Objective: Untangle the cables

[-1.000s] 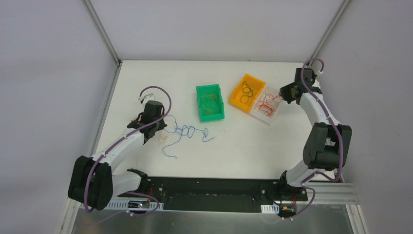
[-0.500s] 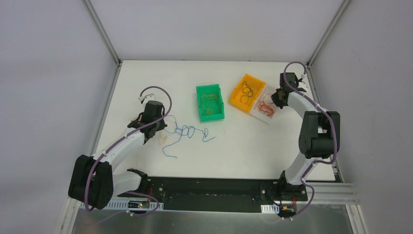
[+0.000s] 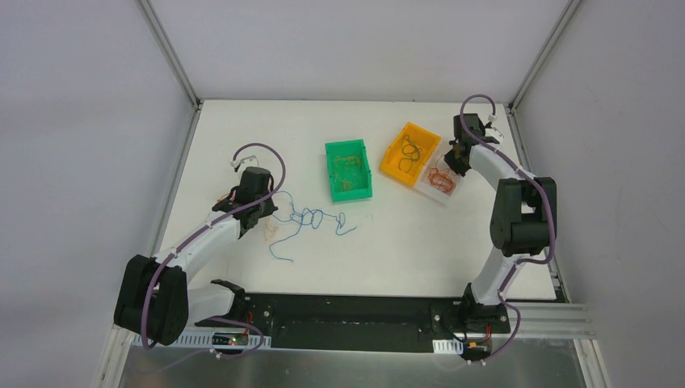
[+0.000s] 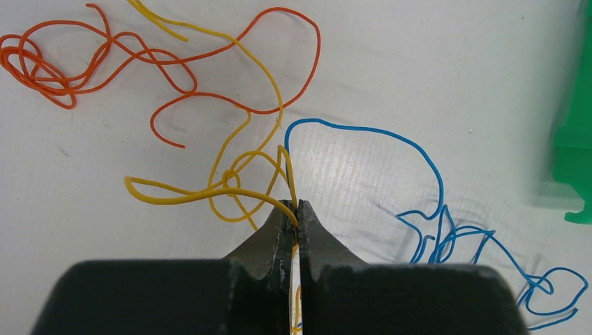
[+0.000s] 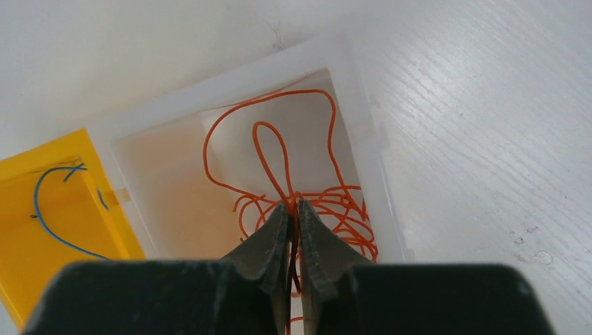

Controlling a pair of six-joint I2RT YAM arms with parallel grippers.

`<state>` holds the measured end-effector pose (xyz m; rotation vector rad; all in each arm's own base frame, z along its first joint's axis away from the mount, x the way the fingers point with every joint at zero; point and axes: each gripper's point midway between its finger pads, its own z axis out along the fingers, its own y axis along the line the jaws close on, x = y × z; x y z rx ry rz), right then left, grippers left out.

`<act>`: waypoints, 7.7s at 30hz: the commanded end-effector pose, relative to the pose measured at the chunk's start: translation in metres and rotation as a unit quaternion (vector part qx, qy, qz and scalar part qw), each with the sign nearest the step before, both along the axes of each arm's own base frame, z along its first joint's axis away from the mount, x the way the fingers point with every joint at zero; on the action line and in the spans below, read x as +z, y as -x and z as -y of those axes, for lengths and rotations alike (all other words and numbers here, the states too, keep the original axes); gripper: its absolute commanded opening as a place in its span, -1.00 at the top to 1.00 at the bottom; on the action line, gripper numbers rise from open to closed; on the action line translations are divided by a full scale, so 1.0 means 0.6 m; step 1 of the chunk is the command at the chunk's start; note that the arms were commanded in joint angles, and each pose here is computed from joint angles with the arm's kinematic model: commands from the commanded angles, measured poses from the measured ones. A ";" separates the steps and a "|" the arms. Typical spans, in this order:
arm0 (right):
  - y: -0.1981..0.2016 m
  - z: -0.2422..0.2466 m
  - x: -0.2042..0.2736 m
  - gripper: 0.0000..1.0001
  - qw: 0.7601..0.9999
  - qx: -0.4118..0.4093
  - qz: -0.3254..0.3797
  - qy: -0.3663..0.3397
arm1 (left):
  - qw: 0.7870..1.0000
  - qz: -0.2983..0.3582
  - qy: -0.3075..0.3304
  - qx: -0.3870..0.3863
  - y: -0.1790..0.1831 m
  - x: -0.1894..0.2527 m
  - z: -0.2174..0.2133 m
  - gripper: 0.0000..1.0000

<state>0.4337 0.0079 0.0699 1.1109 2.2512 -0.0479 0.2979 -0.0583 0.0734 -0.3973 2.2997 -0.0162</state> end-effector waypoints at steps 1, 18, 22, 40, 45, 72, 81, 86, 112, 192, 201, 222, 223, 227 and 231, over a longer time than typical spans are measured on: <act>-0.012 0.004 0.045 0.70 0.999 0.015 0.009 0.028 | 1.000 0.009 0.004 -0.008 -0.007 0.009 0.004 1.00; 0.024 0.013 0.159 -0.74 0.998 0.020 0.052 0.040 | 1.000 0.011 0.005 -0.009 -0.007 0.011 0.004 1.00; 0.047 0.018 0.175 -0.85 0.997 0.016 0.058 0.043 | 1.000 0.012 0.007 -0.011 -0.006 0.013 0.006 1.00; 0.153 -0.128 0.170 -0.56 0.968 0.189 0.109 -0.122 | 0.997 0.017 0.040 -0.068 -0.003 0.016 0.040 1.00; 0.214 -0.213 0.168 -0.55 0.935 0.294 0.125 -0.156 | 0.977 0.058 0.108 -0.175 0.006 0.039 0.113 1.00; 0.330 -0.244 0.117 -0.68 0.899 0.395 0.129 -0.135 | 0.927 0.041 0.106 -0.356 0.091 0.127 0.279 -0.67; 0.343 -0.262 0.093 -0.71 0.895 0.419 0.095 -0.121 | 0.966 0.094 -0.011 -0.240 0.061 0.111 0.169 -0.77; 0.340 -0.278 0.083 -0.83 0.895 0.427 0.080 -0.102 | 0.967 0.116 -0.031 -0.227 0.063 0.090 0.145 -0.74; 0.345 -0.406 -0.008 -0.92 0.863 0.505 -0.030 -0.007 | 0.915 0.083 0.078 -0.388 0.097 0.036 0.267 -0.57; 0.204 -0.223 0.406 1.00 0.908 0.351 0.224 -0.052 | 0.894 0.250 0.125 -0.350 0.016 0.361 0.306 1.00; 0.311 -0.211 0.387 1.00 0.898 0.384 0.197 -0.083 | 0.918 0.174 0.102 -0.341 -0.102 0.301 0.383 1.00; 0.402 -0.207 0.255 1.00 0.899 0.407 0.102 -0.126 | 0.931 0.035 0.063 -0.359 -0.235 0.094 0.426 0.60; 0.403 -0.209 0.245 1.00 0.899 0.408 0.095 -0.130 | 0.929 0.039 0.064 -0.363 -0.231 0.103 0.425 0.37; 0.408 -0.219 0.205 1.00 0.897 0.412 0.067 -0.147 | 0.928 0.066 0.067 -0.361 -0.209 0.157 0.409 -0.08; 0.407 -0.232 0.180 1.00 0.894 0.416 0.047 -0.162 | 0.919 0.093 0.089 -0.373 -0.166 0.218 0.398 -0.33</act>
